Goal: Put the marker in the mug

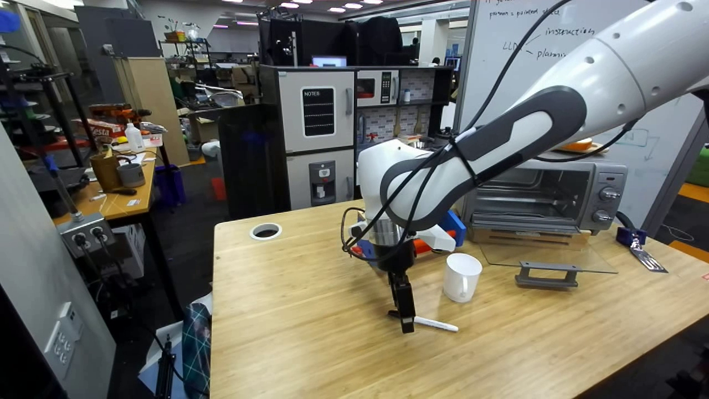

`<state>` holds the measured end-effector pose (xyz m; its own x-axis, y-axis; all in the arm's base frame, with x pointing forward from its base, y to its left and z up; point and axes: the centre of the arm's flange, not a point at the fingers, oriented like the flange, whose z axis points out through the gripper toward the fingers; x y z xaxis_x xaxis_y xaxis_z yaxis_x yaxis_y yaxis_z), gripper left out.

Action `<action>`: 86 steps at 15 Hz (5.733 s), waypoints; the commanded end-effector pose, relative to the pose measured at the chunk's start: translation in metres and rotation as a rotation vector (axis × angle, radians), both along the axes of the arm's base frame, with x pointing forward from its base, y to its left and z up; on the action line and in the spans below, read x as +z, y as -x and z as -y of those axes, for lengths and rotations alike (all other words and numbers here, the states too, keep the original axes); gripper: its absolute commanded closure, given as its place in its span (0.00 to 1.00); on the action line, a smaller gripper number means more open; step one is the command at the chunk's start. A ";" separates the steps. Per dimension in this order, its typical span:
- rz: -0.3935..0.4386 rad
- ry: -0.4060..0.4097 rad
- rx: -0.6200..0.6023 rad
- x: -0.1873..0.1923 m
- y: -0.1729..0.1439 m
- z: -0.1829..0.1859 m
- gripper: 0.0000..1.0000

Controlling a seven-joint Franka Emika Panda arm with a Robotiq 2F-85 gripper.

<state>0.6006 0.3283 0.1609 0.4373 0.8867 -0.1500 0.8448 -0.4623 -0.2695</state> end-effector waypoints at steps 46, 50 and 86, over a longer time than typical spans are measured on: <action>0.416 -0.350 0.233 0.188 0.039 -0.044 0.96; 0.410 -0.435 0.114 0.175 0.045 -0.001 0.96; 0.531 -0.218 -0.383 0.162 0.064 0.118 0.96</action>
